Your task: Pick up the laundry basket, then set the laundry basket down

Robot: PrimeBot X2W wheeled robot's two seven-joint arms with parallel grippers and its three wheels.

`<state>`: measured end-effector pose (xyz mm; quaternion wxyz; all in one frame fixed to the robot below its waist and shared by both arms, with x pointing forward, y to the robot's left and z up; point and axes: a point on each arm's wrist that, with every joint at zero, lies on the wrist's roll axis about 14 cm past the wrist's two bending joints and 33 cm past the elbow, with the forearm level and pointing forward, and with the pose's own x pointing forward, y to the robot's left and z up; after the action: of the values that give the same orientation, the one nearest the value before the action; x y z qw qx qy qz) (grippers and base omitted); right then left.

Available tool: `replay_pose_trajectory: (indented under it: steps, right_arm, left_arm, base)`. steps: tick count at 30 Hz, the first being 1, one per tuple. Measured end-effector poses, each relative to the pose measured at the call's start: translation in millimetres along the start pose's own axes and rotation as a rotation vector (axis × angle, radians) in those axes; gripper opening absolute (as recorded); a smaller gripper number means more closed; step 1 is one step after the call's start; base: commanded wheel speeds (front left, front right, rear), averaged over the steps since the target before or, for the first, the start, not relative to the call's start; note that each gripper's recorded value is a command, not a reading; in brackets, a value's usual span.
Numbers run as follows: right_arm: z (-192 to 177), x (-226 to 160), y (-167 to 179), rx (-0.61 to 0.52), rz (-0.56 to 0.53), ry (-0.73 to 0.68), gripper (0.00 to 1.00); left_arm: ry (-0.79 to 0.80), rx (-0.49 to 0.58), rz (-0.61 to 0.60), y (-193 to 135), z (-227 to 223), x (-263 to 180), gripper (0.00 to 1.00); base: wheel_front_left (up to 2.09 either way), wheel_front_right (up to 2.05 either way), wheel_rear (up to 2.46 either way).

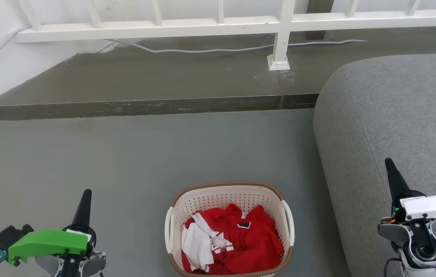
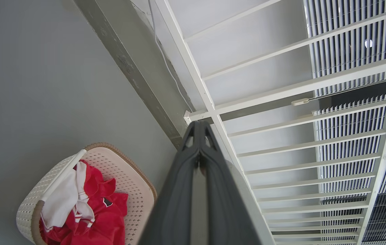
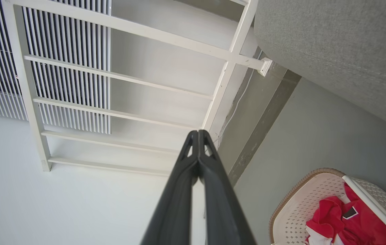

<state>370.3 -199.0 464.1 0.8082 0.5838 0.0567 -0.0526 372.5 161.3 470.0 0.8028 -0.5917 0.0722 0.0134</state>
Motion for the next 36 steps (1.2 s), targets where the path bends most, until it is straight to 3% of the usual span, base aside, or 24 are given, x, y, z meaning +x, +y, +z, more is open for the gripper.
replay_pose_trajectory:
  steps: [25,36]
  right_arm:
    - [9,1,6,0.309,0.037,-0.014,0.00]
    - [11,1,6,0.331,0.041,-0.022,0.00]
  left_arm:
    - [-0.036,-0.298,-0.020,2,21,-1,0.00]
    - [-0.042,-0.315,-0.029,1,23,-1,0.00]
  base:
    - [0.00,0.00,0.00]
    - [0.00,0.00,0.00]
